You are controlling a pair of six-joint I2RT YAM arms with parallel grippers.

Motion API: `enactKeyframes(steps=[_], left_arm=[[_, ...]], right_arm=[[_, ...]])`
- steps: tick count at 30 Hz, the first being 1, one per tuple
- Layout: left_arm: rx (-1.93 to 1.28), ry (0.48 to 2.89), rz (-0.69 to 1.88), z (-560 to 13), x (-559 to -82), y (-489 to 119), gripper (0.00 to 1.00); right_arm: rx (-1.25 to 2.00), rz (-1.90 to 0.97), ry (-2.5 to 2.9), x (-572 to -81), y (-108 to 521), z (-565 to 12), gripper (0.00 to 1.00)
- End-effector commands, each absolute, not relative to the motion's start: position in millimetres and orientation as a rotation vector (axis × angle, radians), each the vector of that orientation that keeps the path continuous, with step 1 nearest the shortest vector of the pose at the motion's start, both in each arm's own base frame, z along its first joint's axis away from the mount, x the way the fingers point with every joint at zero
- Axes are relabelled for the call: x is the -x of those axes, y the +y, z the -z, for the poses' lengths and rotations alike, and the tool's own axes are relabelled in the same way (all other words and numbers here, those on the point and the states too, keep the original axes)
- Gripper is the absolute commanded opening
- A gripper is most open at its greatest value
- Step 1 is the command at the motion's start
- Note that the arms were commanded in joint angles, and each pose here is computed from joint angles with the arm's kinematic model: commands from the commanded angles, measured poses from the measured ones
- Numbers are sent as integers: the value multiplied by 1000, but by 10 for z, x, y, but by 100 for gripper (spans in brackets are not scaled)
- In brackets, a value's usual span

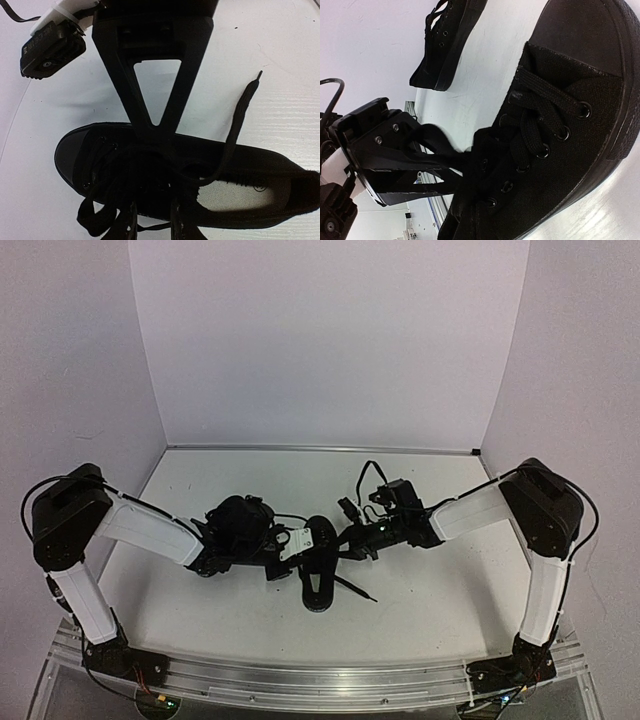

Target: Tie the shoes

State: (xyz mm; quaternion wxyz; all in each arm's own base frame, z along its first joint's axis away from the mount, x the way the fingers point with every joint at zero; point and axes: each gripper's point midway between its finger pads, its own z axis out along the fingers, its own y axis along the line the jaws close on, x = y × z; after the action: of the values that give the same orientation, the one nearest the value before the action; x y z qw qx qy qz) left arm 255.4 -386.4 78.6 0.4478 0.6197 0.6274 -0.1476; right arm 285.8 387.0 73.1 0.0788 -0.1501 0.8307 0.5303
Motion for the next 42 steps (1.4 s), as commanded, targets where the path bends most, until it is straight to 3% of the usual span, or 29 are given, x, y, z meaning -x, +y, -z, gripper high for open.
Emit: enactKeyframes(steps=[1,22,35,42], left_arm=[[-1555,1550,397,-831,-2515,-3916,23],[-1466,1627,356,-973,-2552,-3596,35],[-1430,1548,475,-1345,-2720,-4030,47],[-1429,1556,519,-1308,-2742,-4138,43]], right_arm=[[474,-1588,2400,-2890,3873,-977,0],[478,-1585,2383,-2889,3860,-1048,0],[483,-1590,2379,-2880,3867,-1066,0],[482,-1589,2374,-2882,3860,-1087,0]])
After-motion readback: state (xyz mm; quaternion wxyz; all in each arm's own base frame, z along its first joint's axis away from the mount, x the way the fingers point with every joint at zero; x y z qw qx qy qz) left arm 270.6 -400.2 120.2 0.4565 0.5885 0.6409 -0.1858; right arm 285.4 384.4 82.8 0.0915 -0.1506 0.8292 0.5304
